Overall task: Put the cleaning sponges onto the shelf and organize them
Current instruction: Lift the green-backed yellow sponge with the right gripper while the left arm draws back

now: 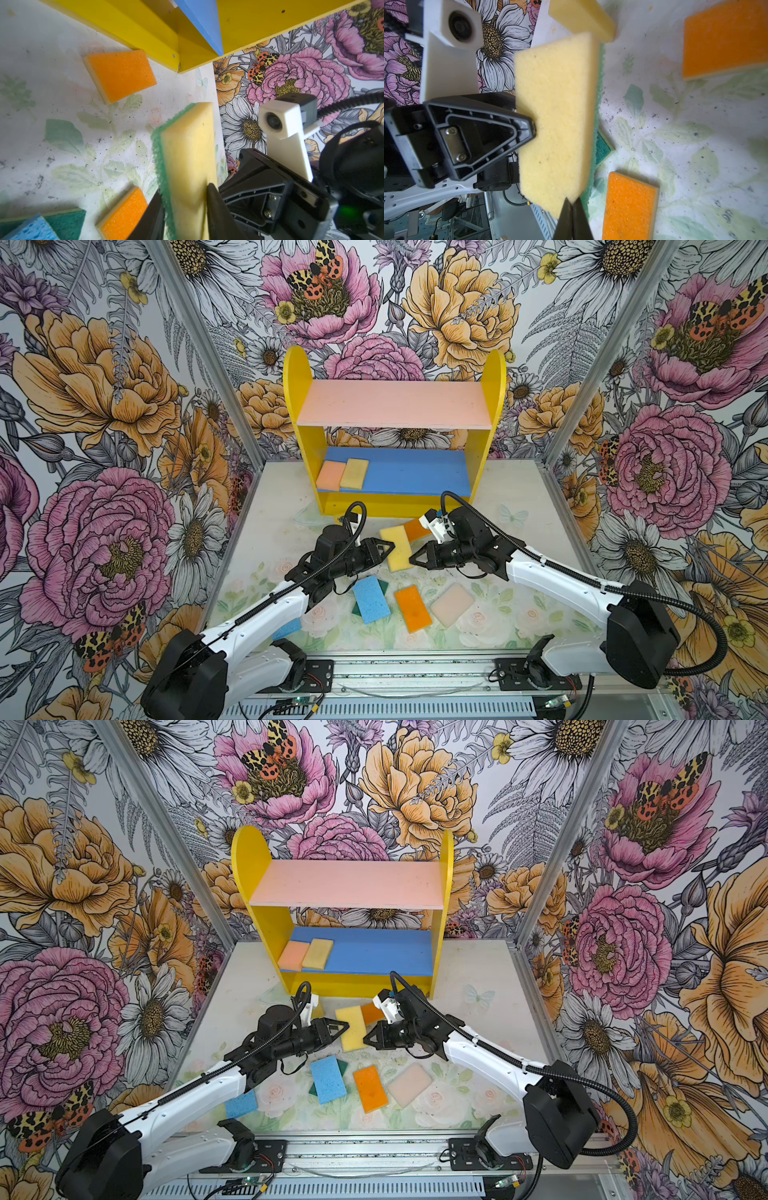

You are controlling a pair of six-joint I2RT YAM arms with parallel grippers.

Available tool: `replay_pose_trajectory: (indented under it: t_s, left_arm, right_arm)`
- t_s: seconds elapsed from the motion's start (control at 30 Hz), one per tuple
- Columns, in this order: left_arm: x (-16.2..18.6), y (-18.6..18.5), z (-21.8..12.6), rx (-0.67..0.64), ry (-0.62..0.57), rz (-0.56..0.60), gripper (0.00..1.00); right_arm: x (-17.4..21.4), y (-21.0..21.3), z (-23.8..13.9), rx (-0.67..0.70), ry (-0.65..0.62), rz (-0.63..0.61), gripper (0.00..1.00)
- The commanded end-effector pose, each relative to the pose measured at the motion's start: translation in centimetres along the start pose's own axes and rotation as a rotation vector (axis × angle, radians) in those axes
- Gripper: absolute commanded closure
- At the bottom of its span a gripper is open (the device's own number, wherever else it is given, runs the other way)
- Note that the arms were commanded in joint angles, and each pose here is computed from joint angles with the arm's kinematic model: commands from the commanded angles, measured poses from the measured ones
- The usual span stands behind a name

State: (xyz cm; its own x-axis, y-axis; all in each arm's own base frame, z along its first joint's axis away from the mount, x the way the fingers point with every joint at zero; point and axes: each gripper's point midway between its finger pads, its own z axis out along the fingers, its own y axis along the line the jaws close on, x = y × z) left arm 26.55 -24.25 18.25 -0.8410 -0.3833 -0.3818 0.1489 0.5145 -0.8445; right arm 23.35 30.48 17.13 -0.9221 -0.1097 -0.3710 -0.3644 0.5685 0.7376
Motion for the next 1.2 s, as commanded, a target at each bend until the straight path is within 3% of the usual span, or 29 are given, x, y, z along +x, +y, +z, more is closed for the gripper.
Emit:
replay_pose_trajectory:
  t_s: [0.0, 0.2, 0.33, 0.57, 0.77, 0.8, 0.9, 1.03, 1.1, 1.17]
  left_arm:
    - [-0.6, -1.9, 0.0, 0.057, -0.012, 0.03, 0.89]
    - [-1.3, -2.6, -1.0, 0.092, -0.033, 0.026, 0.94]
    - [-1.9, -2.8, -1.7, 0.116, -0.047, 0.008, 0.95]
    - [-2.2, -3.1, -2.0, 0.126, -0.051, 0.009, 0.95]
    - [-2.6, -2.5, -2.2, 0.11, -0.065, 0.003, 0.93]
    - [-2.7, -2.3, -2.3, 0.1, -0.068, 0.0, 0.89]
    - [-3.1, -0.9, -2.9, 0.027, -0.079, -0.02, 0.52]
    - [-3.8, 0.4, -5.4, -0.1, -0.127, 0.015, 0.2]
    - [-4.3, 1.6, -7.5, -0.182, -0.18, 0.014, 0.08]
    - [-4.8, 3.1, -9.7, -0.269, -0.242, 0.004, 0.06]
  right_arm:
    - [-0.5, 1.7, -0.5, -0.048, -0.01, -0.024, 0.82]
    - [-0.6, 2.2, -1.0, -0.095, -0.002, 0.007, 0.49]
    - [-0.9, 3.4, -1.1, -0.168, -0.015, 0.023, 0.44]
    - [-1.9, 5.1, -1.0, -0.297, -0.054, 0.057, 0.56]
    - [-2.0, 5.0, -1.1, -0.279, -0.057, 0.051, 0.84]
    - [-2.1, 4.9, -1.2, -0.271, -0.061, 0.05, 0.88]
    - [-2.6, 4.6, -1.3, -0.238, -0.085, 0.048, 0.91]
    - [-4.7, 3.8, -0.9, -0.189, -0.131, 0.072, 0.91]
    - [-6.3, 2.9, -0.5, -0.147, -0.163, 0.102, 0.91]
    - [-8.3, 2.0, -0.1, -0.107, -0.207, 0.134, 0.91]
